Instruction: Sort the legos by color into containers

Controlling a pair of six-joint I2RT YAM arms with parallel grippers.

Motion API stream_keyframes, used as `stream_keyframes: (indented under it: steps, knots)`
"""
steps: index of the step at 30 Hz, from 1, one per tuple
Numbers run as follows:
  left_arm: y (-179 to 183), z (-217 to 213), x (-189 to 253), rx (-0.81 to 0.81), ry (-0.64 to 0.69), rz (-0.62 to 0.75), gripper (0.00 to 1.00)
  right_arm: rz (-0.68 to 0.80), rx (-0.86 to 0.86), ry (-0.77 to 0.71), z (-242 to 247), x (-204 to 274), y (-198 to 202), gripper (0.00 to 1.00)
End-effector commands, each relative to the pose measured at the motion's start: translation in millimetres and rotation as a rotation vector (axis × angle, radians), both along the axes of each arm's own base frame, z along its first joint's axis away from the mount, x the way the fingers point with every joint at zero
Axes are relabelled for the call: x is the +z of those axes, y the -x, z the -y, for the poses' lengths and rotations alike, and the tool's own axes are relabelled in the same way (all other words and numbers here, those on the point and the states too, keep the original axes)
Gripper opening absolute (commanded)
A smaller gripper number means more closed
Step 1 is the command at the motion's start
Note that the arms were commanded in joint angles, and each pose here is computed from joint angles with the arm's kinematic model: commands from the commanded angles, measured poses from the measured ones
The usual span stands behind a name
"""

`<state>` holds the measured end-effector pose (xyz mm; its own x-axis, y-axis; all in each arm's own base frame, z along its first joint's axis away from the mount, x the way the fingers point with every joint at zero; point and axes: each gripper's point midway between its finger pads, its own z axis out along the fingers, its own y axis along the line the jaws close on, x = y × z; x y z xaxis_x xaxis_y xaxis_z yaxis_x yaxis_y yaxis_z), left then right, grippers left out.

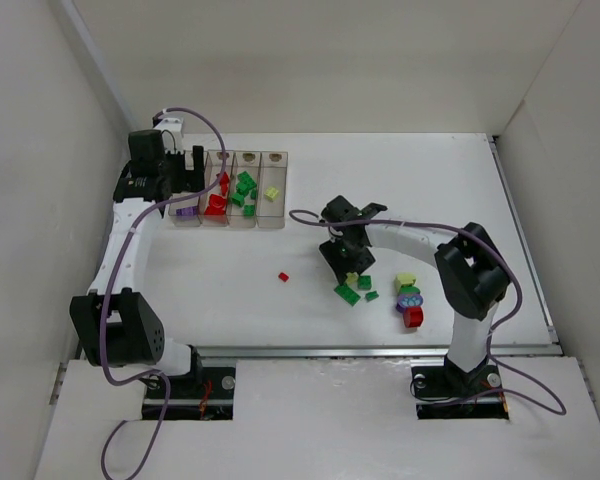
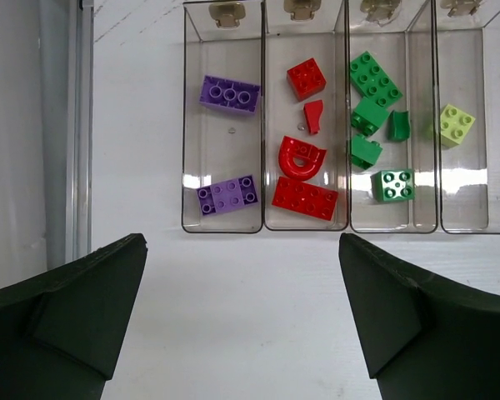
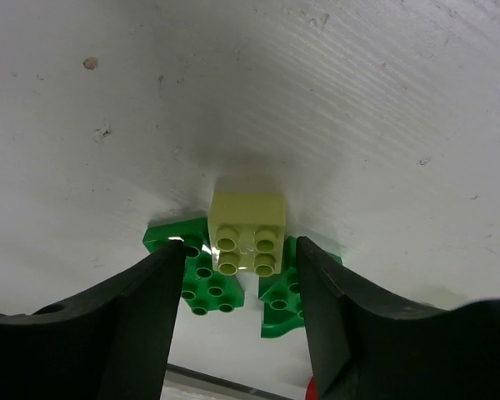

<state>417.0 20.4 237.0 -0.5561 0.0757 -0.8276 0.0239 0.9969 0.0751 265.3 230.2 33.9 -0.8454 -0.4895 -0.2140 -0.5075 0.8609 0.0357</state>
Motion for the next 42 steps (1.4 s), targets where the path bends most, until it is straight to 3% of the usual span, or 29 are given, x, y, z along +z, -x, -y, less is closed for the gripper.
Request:
stream_keyframes:
  steps: [1,3,6,7,9,17,19,23,27,28,30,31,32,34,37,38,40,42]
  knots:
    - [-1.5,2.8,17.9,-0.001,0.019,0.058,1.0,0.049,0.016,-0.034,-11.7,8.8,-12.1,0.61]
    - [0.9,2.9,17.5,-0.001,0.019,0.058,1.0,0.042,0.016,-0.028,-11.2,5.7,-11.6,0.58]
    - [1.0,1.3,17.5,0.006,0.014,0.058,1.0,0.057,0.016,-0.041,-14.4,6.2,-15.4,0.39]
    - [1.0,1.3,17.5,0.006,0.014,0.058,1.0,0.057,0.016,-0.041,-14.4,6.2,-15.4,0.25]
    - [1.0,1.3,17.5,0.006,0.014,0.058,1.0,0.069,0.018,-0.062,-21.5,9.6,-21.3,0.13]
    - [4.5,1.4,13.0,0.006,0.015,0.049,1.0,0.121,0.036,-0.175,-52.6,45.4,-42.8,0.01]
    - [4.5,1.4,12.9,0.006,0.015,0.049,1.0,0.141,0.053,-0.256,-75.3,64.4,-50.0,0.0]
    - [5.7,1.5,16.6,0.006,0.014,0.058,1.0,0.319,0.056,-0.488,-138.6,141.7,-94.8,0.0]
    - [9.8,1.7,20.8,0.006,0.014,0.07,1.0,0.42,-0.008,-0.685,-188.3,178.4,-138.0,0.0]
    - [10.9,1.7,16.8,0.006,0.014,0.061,1.0,0.422,-0.052,-0.702,-193.8,179.3,-146.0,0.06]
    - [13.3,1.8,16.3,0.006,0.014,0.061,1.0,0.496,-0.113,-0.719,-201.8,196.3,-171.4,0.07]
    - [15.0,1.9,20.9,0.006,0.013,0.073,1.0,0.468,-0.132,-0.683,-206.7,171.8,-179.6,0.09]
    - [15.1,0.3,20.9,0.014,0.009,0.073,1.0,0.498,-0.128,-0.714,-214.2,190.8,-188.0,0.16]
    - [17.5,0.4,20.3,0.014,0.009,0.073,1.0,0.466,-0.119,-0.705,-226.1,167.4,-196.2,0.19]
    - [17.5,0.4,20.4,0.014,0.009,0.073,1.0,0.516,-0.169,-0.679,-222.6,168.5,-210.6,0.48]
    - [19.0,0.5,24.4,0.014,0.008,0.084,1.0,0.528,-0.181,-0.67,-220.4,168.4,-213.0,0.65]
    - [19.0,0.5,24.4,0.014,0.008,0.084,1.0,0.549,-0.195,-0.662,-217.2,168.6,-215.9,0.74]
    - [19.0,0.5,24.4,0.014,0.008,0.084,1.0,0.576,-0.204,-0.673,-212.7,181.1,-214.9,0.74]
